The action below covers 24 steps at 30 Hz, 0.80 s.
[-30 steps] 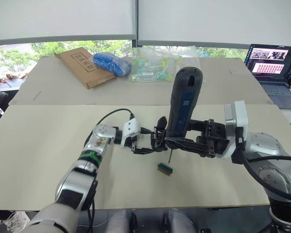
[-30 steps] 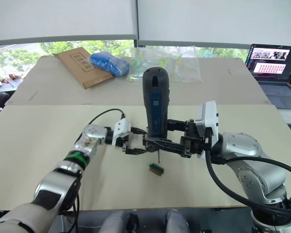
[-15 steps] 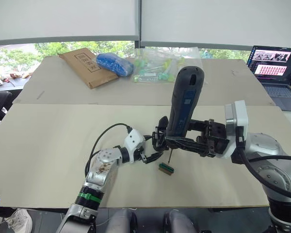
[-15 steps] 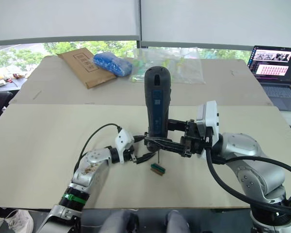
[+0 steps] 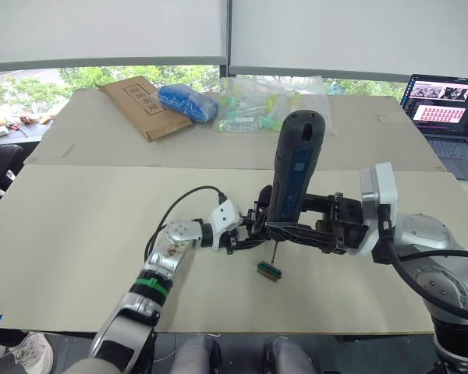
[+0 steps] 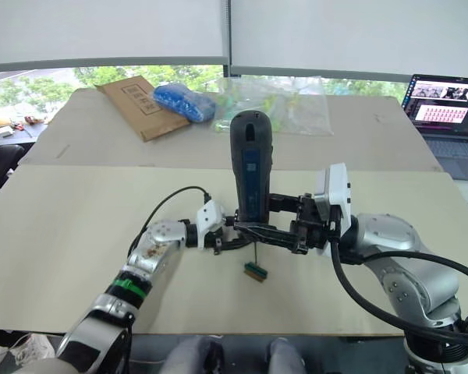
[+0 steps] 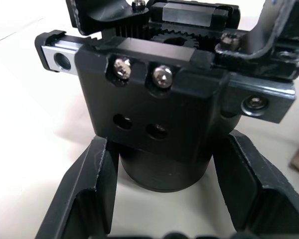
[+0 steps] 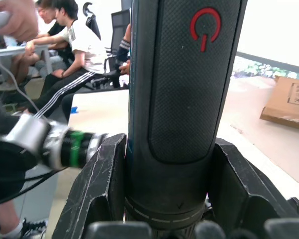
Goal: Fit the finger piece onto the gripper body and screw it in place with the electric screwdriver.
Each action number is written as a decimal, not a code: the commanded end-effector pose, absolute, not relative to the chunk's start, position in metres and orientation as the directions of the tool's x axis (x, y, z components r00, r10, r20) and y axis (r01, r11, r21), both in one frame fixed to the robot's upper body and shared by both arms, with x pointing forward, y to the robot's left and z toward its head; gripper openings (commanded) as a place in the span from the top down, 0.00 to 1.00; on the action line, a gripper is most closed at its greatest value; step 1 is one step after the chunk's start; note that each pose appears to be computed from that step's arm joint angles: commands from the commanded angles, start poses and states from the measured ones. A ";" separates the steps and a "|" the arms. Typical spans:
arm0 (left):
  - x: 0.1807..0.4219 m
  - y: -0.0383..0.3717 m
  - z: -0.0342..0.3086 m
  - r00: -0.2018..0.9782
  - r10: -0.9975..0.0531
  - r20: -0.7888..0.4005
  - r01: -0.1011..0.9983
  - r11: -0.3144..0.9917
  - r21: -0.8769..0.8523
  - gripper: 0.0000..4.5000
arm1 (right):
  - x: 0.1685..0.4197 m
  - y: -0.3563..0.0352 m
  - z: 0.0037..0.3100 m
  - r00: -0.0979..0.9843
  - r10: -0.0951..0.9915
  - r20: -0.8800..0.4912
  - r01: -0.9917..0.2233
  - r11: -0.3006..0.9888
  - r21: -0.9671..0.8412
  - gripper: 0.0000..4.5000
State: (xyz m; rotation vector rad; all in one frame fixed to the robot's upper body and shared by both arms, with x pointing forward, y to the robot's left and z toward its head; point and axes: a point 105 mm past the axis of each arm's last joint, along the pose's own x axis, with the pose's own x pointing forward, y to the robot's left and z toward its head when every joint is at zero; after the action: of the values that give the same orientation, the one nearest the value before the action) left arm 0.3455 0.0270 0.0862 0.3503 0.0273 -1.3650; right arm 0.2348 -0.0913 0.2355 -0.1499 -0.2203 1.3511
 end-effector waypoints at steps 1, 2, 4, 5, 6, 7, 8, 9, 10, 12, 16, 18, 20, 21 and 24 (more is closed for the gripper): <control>0.350 0.020 0.095 0.139 -0.965 -0.223 0.956 0.072 0.285 0.50 | 0.227 -0.083 0.256 0.123 0.987 0.102 -0.948 0.147 -0.281 0.58; 0.351 0.019 0.095 0.131 -0.965 -0.228 0.956 0.061 0.288 0.50 | 0.228 -0.082 0.258 0.117 0.988 0.103 -0.950 0.142 -0.280 0.58; 0.357 0.020 0.093 0.139 -0.956 -0.259 0.955 0.059 0.292 0.50 | 0.230 -0.077 0.265 0.098 0.989 0.113 -0.953 0.126 -0.276 0.58; 0.360 0.020 0.093 0.144 -0.953 -0.268 0.954 0.062 0.294 0.50 | 0.231 -0.075 0.268 0.088 0.989 0.117 -0.954 0.117 -0.275 0.58; 0.363 0.022 0.094 0.155 -0.952 -0.264 0.955 0.075 0.288 0.50 | 0.232 -0.073 0.272 0.078 0.990 0.121 -0.955 0.109 -0.274 0.58; 0.365 0.024 0.096 0.165 -0.954 -0.252 0.954 0.089 0.286 0.50 | 0.233 -0.071 0.274 0.072 0.990 0.124 -0.957 0.104 -0.272 0.58; 0.364 0.026 0.098 0.157 -0.958 -0.240 0.957 0.087 0.277 0.39 | 0.234 -0.070 0.276 0.067 0.990 0.125 -0.958 0.098 -0.270 0.58; 0.363 0.027 0.099 0.150 -0.962 -0.230 0.959 0.084 0.272 0.27 | 0.234 -0.069 0.277 0.063 0.990 0.125 -0.959 0.095 -0.268 0.58; 0.362 0.029 0.099 0.155 -0.962 -0.224 0.957 0.090 0.276 0.16 | 0.236 -0.067 0.279 0.059 0.990 0.127 -0.959 0.091 -0.268 0.58; 0.359 0.032 0.098 0.169 -0.961 -0.217 0.955 0.105 0.278 0.00 | 0.238 -0.064 0.282 0.055 0.990 0.130 -0.959 0.088 -0.270 0.58; 0.353 0.036 0.096 0.246 -0.954 -0.172 0.944 0.195 0.268 0.00 | 0.242 -0.060 0.286 0.049 0.989 0.137 -0.958 0.085 -0.275 0.58; 0.348 0.034 0.094 0.288 -0.945 -0.152 0.937 0.246 0.250 0.00 | 0.244 -0.060 0.287 0.046 0.989 0.137 -0.957 0.083 -0.279 0.58; 0.344 0.030 0.093 0.333 -0.933 -0.136 0.924 0.294 0.244 0.00 | 0.245 -0.059 0.288 0.045 0.990 0.136 -0.955 0.083 -0.286 0.58; 0.343 0.027 0.092 0.346 -0.929 -0.131 0.920 0.309 0.240 0.00 | 0.246 -0.058 0.289 0.045 0.990 0.137 -0.953 0.083 -0.290 0.58; 0.341 0.023 0.092 0.375 -0.918 -0.128 0.910 0.338 0.241 0.00 | 0.249 -0.057 0.292 0.047 0.989 0.138 -0.950 0.087 -0.301 0.58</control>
State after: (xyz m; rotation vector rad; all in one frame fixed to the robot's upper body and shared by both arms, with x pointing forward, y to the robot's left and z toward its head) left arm 0.3423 0.0300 0.0845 0.2757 -0.0073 -1.1951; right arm 0.2557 -0.0567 0.2743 -0.1080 -0.2490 1.4760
